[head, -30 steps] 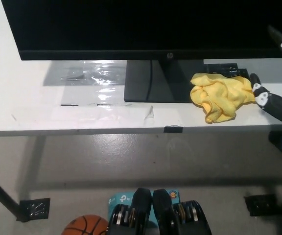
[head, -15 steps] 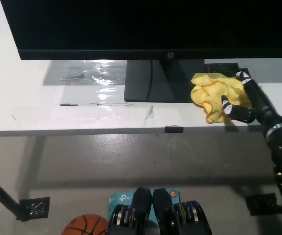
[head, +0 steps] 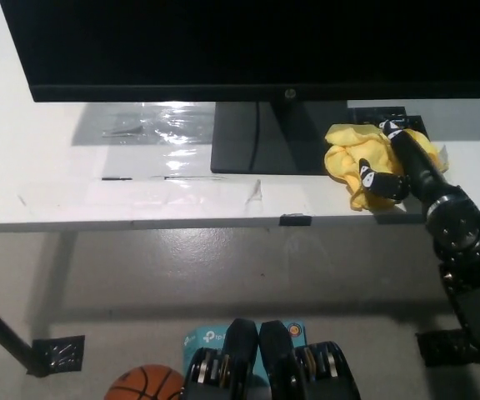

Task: The robot uses its right hand to pick up the cloth kept in the middle of the desk and use it to wipe the monitor in the middle of the desk by swiping its screen twice

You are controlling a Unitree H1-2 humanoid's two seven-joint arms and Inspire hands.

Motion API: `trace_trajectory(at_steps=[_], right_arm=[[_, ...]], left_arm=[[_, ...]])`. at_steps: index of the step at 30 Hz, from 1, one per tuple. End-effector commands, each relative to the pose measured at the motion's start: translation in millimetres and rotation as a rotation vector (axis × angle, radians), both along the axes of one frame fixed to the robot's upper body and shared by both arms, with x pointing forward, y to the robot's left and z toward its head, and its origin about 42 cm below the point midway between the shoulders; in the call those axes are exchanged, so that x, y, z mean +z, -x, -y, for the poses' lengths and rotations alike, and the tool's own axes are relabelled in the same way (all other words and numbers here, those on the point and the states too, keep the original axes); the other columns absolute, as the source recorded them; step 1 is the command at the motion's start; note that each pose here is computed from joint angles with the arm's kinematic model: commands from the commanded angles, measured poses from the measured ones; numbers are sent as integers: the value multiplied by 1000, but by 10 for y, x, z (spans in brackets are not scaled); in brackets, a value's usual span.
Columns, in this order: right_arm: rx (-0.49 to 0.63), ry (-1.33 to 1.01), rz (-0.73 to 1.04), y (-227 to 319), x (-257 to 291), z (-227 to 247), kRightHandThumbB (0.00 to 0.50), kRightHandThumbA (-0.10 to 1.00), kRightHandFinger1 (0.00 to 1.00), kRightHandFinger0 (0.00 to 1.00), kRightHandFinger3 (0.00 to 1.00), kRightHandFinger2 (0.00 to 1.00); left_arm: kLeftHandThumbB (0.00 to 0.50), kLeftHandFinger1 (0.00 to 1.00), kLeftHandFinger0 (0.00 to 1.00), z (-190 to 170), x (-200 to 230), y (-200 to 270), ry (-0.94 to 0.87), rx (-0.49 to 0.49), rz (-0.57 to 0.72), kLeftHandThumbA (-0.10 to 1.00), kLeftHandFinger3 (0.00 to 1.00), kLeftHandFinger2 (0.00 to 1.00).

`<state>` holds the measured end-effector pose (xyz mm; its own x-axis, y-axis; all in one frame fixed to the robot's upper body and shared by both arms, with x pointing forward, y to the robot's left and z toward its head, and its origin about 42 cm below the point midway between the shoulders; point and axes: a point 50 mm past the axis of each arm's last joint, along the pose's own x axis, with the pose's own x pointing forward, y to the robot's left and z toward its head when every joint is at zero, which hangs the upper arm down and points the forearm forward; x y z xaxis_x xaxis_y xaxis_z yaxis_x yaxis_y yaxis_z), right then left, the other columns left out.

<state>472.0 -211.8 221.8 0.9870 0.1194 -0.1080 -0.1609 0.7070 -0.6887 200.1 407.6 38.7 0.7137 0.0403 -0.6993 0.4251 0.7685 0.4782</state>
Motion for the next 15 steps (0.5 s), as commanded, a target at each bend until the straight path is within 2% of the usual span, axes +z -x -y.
trace_trajectory(at_steps=[1, 5, 6, 9, 11, 15], right_arm=[[25, 119, 78, -134, 283, 5, 353, 576, 1000, 1000, 1000, 1000], [39, 263, -24, -171, 232, 43, 411, 666, 1000, 1000, 1000, 1000], [35, 277, -36, -175, 224, 61, 405, 650, 1000, 1000, 1000, 1000], [13, 284, -66, -198, 212, 102, 417, 605, 1000, 1000, 1000, 1000], [20, 308, -98, -204, 199, 144, 421, 600, 1000, 1000, 1000, 1000], [31, 338, -131, -152, 114, 189, 441, 606, 1000, 1000, 1000, 1000]], left_arm=[[52, 678, 651, -123, 128, -56, -26, -32, 32, 256, 1000, 814], [46, 676, 649, -156, 169, -96, -31, -34, 39, 259, 1000, 810], [50, 698, 680, -173, 163, -116, -37, -35, 37, 265, 1000, 827], [54, 691, 682, -201, 168, -145, -38, -32, 43, 263, 1000, 817], [54, 623, 630, -201, 186, -167, -31, -26, 46, 267, 996, 773], [52, 584, 587, -207, 190, -174, -20, -25, 39, 302, 986, 761]])
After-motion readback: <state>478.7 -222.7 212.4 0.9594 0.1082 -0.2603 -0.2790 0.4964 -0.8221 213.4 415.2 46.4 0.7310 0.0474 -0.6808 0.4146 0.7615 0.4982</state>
